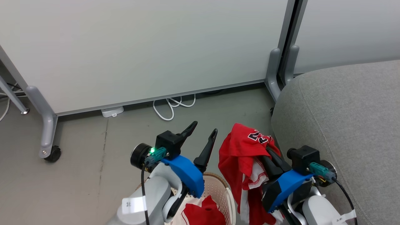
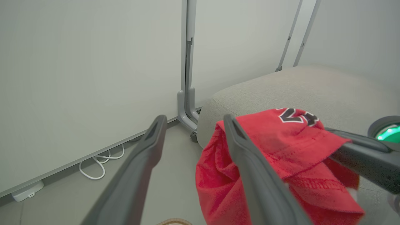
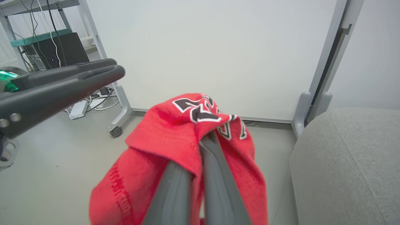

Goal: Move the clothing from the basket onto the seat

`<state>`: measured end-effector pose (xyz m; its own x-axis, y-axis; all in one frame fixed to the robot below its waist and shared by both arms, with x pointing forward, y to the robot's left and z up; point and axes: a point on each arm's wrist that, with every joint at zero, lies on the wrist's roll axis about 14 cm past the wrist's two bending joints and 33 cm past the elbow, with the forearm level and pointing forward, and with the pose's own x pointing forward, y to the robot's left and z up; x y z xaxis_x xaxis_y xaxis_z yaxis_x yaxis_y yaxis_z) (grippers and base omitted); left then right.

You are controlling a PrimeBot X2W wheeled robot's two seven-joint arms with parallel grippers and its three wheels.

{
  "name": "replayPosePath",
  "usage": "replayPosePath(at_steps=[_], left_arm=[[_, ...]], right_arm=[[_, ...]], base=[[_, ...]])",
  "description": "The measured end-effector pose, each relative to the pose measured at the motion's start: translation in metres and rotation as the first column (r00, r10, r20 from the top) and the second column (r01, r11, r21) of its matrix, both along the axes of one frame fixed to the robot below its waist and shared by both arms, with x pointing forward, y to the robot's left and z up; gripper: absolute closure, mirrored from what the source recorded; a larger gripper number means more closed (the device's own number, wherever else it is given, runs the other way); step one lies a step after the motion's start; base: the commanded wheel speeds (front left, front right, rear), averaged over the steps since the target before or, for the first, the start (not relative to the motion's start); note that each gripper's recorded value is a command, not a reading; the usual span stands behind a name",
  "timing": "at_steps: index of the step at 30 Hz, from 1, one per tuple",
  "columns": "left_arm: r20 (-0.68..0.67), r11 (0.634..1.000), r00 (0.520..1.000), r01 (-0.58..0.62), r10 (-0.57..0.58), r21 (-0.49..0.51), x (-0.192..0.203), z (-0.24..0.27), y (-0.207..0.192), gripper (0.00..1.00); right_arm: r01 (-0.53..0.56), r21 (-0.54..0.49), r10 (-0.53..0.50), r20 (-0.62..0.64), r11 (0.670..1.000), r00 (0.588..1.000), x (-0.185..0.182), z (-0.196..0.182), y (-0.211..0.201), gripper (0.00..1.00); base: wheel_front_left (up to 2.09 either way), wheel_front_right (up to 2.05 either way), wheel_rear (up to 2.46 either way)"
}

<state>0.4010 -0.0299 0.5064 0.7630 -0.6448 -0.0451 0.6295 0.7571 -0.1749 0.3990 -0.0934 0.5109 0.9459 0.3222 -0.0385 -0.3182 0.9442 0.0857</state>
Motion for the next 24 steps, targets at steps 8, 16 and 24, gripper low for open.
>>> replayPosePath(at_steps=[8,16,24], left_arm=[[0.000,0.997,0.997,-0.074,0.074,-0.018,-0.010,-0.012,0.034,0.00],[0.021,0.993,0.993,-0.118,0.119,-0.021,-0.019,-0.016,0.057,0.00],[0.022,0.988,0.988,-0.151,0.152,-0.026,-0.023,-0.018,0.066,0.00]], right_arm=[[0.009,0.005,-0.009,0.006,1.000,1.000,0.001,0.001,-0.002,1.00],[0.015,0.007,-0.015,0.006,1.000,1.000,0.000,0.002,-0.004,1.00],[0.015,0.011,-0.015,0.003,1.000,1.000,-0.001,0.001,-0.004,1.00]], base=[[0.00,0.00,0.00],[0.00,0.00,0.00],[0.00,0.00,0.00]])
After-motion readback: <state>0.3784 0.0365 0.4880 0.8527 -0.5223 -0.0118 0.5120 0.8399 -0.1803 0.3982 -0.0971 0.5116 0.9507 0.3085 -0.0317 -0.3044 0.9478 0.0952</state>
